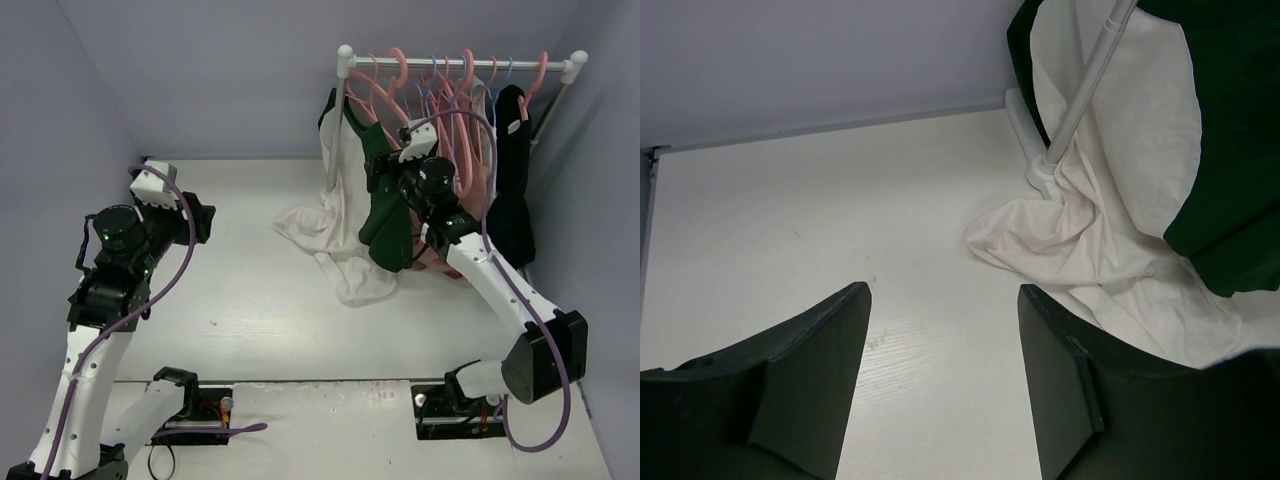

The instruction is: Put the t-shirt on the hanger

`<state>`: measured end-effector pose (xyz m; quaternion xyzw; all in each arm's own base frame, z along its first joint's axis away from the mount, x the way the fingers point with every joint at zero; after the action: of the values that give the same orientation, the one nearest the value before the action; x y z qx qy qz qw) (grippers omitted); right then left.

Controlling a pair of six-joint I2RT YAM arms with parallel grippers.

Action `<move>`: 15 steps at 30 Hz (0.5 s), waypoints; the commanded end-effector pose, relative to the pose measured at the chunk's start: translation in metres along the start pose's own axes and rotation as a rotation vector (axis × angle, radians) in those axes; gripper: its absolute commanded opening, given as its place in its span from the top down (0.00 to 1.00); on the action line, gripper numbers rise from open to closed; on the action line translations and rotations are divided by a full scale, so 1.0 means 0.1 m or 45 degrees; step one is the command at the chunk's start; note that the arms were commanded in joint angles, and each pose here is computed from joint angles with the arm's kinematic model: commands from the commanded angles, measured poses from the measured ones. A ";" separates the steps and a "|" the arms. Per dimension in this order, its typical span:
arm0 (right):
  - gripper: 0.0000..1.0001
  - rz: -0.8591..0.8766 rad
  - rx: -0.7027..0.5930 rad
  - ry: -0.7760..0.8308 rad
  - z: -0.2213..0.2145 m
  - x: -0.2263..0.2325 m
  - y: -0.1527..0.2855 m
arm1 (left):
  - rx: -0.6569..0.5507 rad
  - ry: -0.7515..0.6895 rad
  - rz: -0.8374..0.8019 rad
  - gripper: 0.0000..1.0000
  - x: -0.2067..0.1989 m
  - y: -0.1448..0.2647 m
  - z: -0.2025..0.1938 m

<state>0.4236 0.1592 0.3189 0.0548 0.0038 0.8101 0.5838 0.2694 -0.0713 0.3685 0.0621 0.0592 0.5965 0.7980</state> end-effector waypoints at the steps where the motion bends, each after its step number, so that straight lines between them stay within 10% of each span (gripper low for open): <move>1: 0.00 0.032 -0.347 0.006 1.02 0.07 0.47 | -0.109 0.005 0.043 0.41 0.03 0.17 0.35; 15: 0.00 -0.201 -0.602 -0.032 1.05 -0.35 2.23 | -0.054 -0.044 0.296 0.26 0.31 0.77 0.12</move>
<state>0.2478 0.0729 0.4555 -0.0847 -0.1823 0.7739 0.6006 0.2196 -0.0328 0.3964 0.0600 0.0374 0.6623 0.7459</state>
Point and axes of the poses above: each gripper's point midway between its finger pads, its own y axis back along the fingers, its own x axis along the line the jaws close on, z = x × y, the point moved 1 cm from there along y, back along the fingers, and after that the axes turned 4 degrees about -y, right-handed, at the moved point
